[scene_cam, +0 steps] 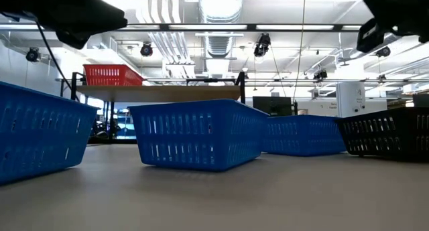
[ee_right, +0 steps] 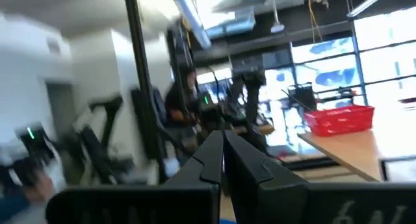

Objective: Stack baskets on shelf by color
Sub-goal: Put the middle blue bin on the shelf

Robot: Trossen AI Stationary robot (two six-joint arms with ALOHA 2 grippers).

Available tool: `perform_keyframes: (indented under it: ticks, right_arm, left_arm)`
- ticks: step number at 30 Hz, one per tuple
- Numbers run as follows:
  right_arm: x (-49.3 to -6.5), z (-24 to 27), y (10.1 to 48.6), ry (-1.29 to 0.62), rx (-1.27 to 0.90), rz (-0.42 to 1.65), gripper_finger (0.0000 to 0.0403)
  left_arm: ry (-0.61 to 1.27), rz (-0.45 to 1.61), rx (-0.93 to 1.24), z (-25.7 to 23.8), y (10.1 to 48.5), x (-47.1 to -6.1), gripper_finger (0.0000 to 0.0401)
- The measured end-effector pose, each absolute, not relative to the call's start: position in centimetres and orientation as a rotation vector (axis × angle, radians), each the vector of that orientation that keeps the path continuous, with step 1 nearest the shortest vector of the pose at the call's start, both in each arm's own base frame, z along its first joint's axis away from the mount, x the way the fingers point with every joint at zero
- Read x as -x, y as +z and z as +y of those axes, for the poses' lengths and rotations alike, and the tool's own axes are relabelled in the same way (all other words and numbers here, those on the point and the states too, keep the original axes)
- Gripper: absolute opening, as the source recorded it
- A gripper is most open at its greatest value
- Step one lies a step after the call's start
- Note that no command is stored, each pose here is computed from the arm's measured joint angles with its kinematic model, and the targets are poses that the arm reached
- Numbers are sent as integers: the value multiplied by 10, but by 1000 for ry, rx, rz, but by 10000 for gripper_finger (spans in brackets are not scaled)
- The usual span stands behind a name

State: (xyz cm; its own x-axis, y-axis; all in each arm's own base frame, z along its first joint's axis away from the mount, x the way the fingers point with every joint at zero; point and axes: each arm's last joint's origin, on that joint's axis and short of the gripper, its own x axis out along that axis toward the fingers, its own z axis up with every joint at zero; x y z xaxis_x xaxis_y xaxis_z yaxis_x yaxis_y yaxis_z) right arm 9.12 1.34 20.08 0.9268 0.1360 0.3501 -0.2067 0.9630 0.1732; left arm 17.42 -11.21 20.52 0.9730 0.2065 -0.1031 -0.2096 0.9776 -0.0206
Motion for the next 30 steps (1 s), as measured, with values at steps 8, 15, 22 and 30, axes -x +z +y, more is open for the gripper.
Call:
perform_keyframes:
  ticks: [8,15,22,30]
  right_arm:
    - [-104,25,198,164,-278,-280,9]
    - [-134,41,176,-57,-223,-28,9]
    - [-166,56,197,-183,-159,267,13]
    - [-207,76,229,-302,-191,694,95]
  left_arm:
    - [213,155,-21,-117,191,-180,88]
    - [213,180,-45,-123,186,-187,88]
    - [197,200,-60,-126,182,-190,88]
    - [198,203,-62,-127,181,-191,88]
